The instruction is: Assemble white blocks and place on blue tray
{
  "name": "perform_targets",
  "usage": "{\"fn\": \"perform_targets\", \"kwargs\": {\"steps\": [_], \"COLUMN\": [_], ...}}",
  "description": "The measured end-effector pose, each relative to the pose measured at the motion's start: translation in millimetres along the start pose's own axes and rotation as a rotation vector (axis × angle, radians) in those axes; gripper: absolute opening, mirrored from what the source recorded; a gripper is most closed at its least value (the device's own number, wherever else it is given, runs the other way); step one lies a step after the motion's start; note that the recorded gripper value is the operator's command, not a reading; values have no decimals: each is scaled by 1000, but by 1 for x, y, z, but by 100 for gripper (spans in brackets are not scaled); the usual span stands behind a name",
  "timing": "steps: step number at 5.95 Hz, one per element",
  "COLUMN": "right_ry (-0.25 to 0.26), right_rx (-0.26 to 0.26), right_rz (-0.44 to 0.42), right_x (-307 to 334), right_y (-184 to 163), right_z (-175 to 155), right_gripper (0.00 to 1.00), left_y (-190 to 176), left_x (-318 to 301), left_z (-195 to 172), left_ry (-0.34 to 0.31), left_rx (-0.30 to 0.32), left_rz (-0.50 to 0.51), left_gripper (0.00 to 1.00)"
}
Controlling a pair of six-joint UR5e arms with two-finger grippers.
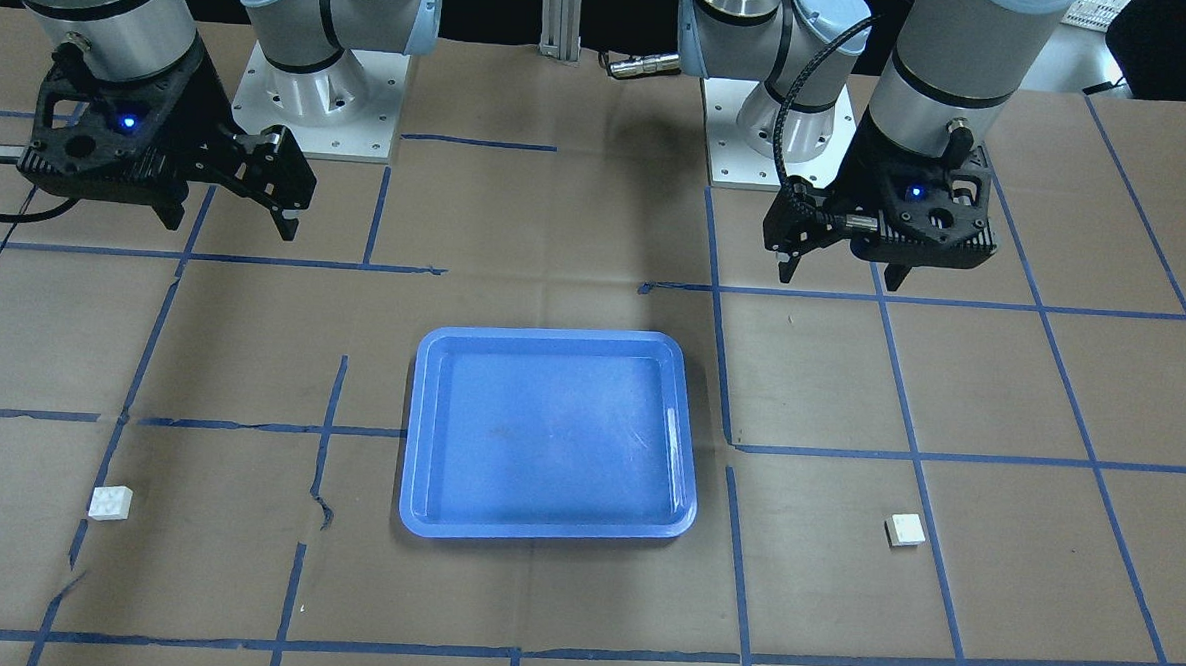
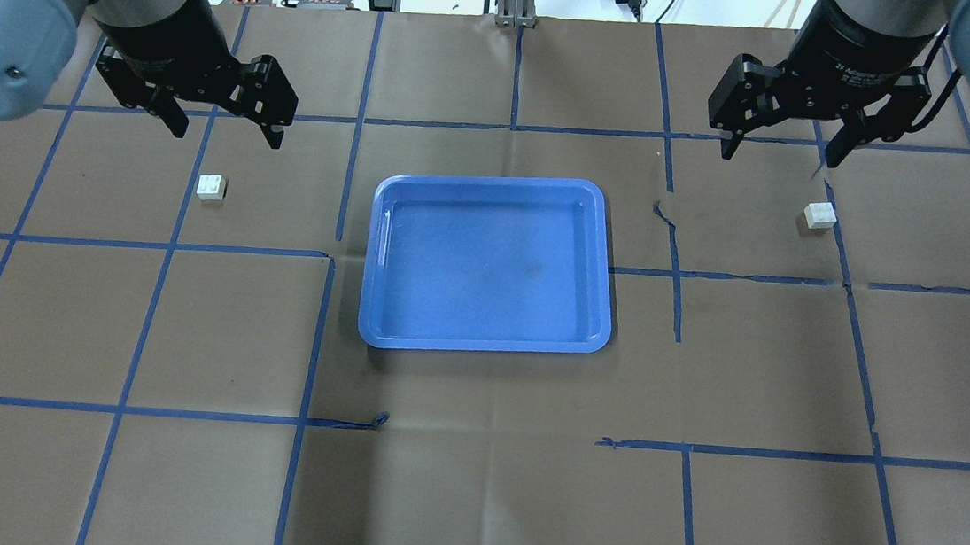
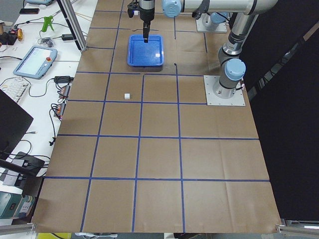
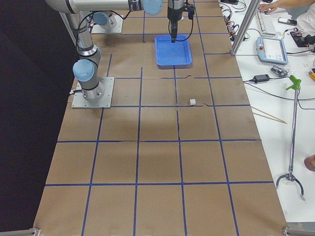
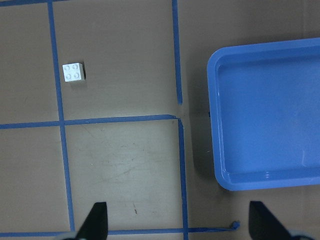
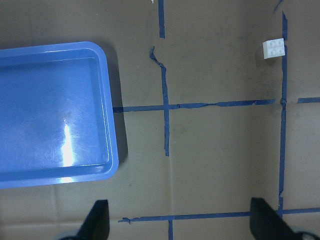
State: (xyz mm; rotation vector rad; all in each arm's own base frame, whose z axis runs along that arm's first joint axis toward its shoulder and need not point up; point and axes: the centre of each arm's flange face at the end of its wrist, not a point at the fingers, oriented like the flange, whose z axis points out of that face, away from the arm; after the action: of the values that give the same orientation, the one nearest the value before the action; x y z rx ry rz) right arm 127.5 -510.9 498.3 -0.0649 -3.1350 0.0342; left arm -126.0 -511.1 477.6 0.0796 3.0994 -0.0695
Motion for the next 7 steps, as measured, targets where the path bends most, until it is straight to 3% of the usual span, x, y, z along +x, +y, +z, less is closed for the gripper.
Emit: {"fn": "perform_targets", "kwargs": {"steps": [5,6,7], "right_ry": [1,2,8], "right_rx": [-6,-8,-4], "right_rz": [-11,-51,-163], "right_x": [0,3,9], "right_y": [0,-1,-4], "right_z": [3,4,6], "right_gripper": [100,100,100], "left_y": [0,1,1], "left_x": [-1,-1,-2], "left_z": [0,-2,-4], "left_ry": [-2,-1,-2], "left_rx": [1,5,10], "left_rz": [-1,-2,-4], "left_gripper": [99,99,99]}}
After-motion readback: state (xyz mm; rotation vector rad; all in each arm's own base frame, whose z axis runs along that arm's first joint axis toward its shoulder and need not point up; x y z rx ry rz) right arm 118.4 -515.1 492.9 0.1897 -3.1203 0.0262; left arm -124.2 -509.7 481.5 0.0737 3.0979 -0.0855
